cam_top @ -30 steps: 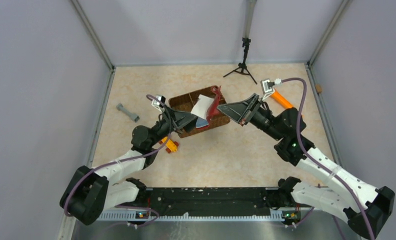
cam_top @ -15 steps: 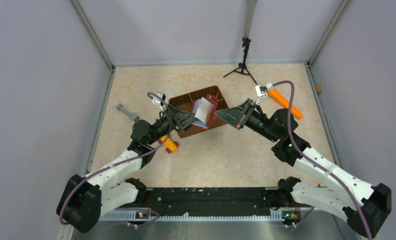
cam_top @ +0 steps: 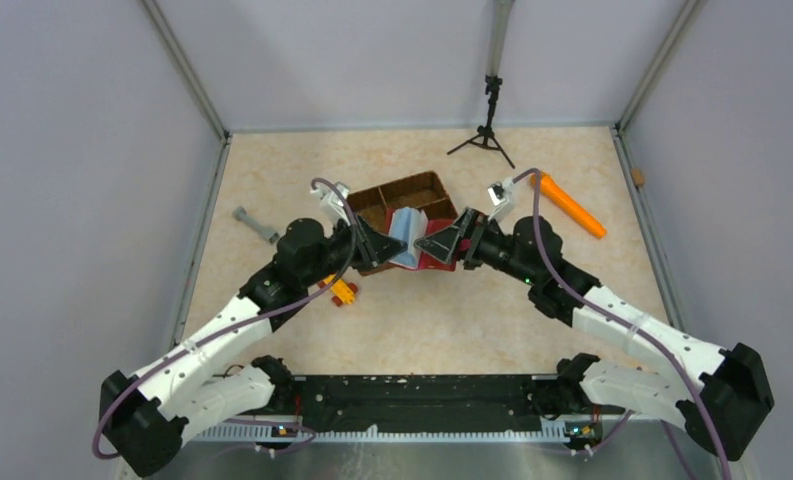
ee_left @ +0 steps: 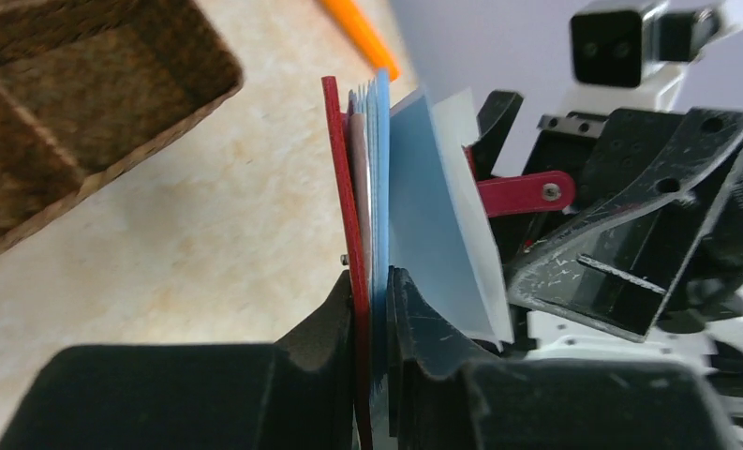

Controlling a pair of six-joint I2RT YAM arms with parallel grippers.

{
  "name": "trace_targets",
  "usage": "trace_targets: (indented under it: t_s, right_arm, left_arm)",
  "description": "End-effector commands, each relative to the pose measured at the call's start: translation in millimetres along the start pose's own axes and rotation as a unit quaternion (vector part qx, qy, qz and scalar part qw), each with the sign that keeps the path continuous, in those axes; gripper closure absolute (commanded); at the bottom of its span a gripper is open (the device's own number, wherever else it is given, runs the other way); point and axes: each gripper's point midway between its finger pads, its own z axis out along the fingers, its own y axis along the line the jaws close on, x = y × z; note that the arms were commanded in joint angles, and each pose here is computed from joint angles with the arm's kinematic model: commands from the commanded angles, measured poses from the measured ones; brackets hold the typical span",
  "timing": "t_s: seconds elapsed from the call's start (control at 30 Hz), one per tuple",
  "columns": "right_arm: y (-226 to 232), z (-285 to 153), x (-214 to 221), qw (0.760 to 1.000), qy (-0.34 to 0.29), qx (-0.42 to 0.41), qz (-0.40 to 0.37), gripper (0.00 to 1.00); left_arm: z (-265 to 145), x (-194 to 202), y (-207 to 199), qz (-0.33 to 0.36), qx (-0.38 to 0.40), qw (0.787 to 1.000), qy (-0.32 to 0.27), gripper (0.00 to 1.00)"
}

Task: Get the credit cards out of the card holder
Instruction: Open the card holder at the center of the board.

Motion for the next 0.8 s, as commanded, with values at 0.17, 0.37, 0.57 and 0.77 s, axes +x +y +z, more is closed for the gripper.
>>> trace_targets:
  t_s: [0.17, 0.37, 0.57, 0.77]
  right_arm:
    - [-44.8, 3.1, 25.3, 0.997, 0.033, 0.056, -0.04, 0.06]
    - [-56.2, -1.1, 24.8, 0.996, 0.024, 0.082, -0.041, 0.05]
    - [-55.8, 3.4, 30.3, 0.996, 0.037, 0.071, -0.037, 0.04]
    - [-61.1, 8.9, 32.3, 0.996, 0.039, 0.08, -0.024, 0.1]
  left_arm:
    - [4.5, 19.2, 36.1, 0.113, -0.119, 0.986, 0.037, 1.0]
    - [8.9, 23.6, 37.0, 0.117, -0.112, 0.986, 0.047, 0.99]
    - [12.3, 32.0, 29.1, 0.117, -0.075, 0.989, 0.06, 0.98]
    - [11.8, 31.7, 19.0, 0.117, -0.047, 0.991, 0.055, 0.95]
